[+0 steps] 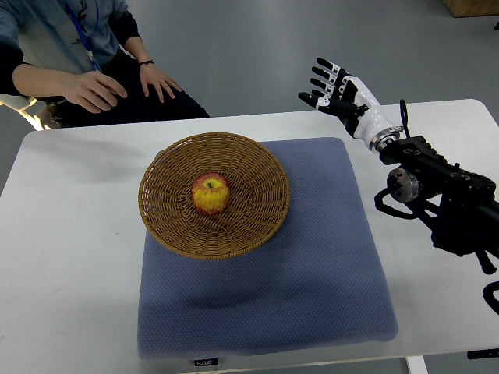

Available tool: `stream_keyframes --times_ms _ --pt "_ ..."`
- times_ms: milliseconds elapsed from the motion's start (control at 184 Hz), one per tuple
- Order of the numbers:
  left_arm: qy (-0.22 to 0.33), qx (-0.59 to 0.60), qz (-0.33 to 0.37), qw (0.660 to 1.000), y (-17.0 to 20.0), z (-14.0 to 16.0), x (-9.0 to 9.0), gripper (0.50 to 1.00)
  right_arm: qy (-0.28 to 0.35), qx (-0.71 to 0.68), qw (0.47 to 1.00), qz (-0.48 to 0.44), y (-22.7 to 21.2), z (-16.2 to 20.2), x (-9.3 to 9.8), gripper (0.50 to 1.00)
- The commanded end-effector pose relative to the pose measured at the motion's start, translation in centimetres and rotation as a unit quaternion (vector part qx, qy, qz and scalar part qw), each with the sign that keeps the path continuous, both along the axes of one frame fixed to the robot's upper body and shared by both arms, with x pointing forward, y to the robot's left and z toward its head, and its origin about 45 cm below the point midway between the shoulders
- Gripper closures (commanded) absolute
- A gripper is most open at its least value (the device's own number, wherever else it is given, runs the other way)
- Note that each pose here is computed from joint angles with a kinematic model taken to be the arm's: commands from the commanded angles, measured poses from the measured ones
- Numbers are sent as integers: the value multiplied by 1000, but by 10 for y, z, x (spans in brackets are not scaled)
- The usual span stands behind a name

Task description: Place red apple in basket with right hand

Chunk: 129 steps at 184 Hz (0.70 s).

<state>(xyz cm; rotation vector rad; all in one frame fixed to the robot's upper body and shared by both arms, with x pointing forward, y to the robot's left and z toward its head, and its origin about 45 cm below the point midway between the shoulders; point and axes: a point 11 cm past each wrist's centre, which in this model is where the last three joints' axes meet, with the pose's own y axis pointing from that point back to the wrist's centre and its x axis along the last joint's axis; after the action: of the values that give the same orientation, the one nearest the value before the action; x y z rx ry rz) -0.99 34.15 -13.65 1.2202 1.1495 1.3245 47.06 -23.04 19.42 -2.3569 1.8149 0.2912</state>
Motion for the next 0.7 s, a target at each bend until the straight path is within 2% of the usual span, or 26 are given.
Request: stream_keyframes --times_ms 0,271,694 --pt "0 0 0 1000 0 0 0 500 18 47 998 -30 -8 -11 -5 587" --pt "0 -3 0 1000 -2 0 0 500 63 145 985 -73 -24 -36 -18 587" --pt "0 -2 0 1000 -1 0 0 500 70 188 974 -103 -35 -42 -21 579"
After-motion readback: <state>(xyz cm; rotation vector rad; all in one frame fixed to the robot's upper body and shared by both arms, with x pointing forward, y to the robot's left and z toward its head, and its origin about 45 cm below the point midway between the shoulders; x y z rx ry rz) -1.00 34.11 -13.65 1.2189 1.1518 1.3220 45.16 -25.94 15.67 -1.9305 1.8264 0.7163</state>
